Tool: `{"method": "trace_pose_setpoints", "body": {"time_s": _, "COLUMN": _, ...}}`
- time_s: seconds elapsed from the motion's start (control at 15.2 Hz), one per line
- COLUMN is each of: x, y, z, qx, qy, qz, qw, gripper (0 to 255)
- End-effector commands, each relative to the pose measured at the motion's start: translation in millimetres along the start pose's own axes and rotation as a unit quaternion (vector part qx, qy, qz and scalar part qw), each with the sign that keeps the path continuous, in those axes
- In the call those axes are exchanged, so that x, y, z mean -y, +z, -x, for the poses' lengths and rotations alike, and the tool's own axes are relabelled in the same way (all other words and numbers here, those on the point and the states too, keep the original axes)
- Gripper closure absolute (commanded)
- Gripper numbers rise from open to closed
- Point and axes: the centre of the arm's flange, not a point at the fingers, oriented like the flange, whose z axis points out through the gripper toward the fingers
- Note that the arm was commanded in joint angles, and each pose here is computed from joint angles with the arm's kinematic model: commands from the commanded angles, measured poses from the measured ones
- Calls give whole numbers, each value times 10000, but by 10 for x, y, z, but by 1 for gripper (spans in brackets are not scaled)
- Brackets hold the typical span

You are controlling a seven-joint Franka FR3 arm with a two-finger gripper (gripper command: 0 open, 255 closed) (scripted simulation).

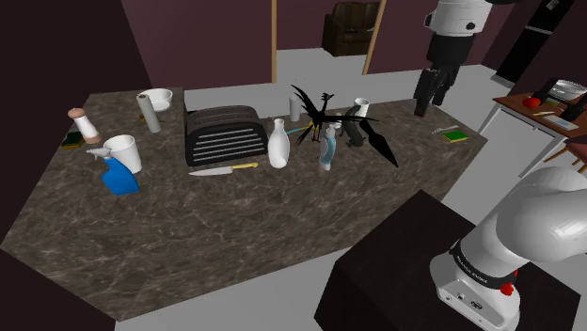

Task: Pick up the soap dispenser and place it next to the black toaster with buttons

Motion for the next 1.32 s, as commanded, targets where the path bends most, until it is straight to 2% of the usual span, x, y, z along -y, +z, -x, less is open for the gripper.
{"method": "trace_pose_setpoints", "body": {"time_s": 0.0, "x": 0, "y": 0, "z": 0, "qx": 0, "qy": 0, "qz": 0, "qw": 10000, "gripper": 0}}
{"method": "trace_pose_setpoints", "body": {"time_s": 0.59, "x": -187, "y": 886, "z": -591, "qx": -611, "qy": 534, "qz": -27, "qw": 9967, "gripper": 0}}
{"method": "trace_pose_setpoints", "body": {"time_s": 0.92, "x": -318, "y": 1346, "z": -955, "qx": -949, "qy": 829, "qz": -43, "qw": 9920, "gripper": 0}}
{"method": "trace_pose_setpoints", "body": {"time_s": 1.25, "x": -470, "y": 1781, "z": -1341, "qx": -1286, "qy": 1123, "qz": -58, "qw": 9853, "gripper": 0}}
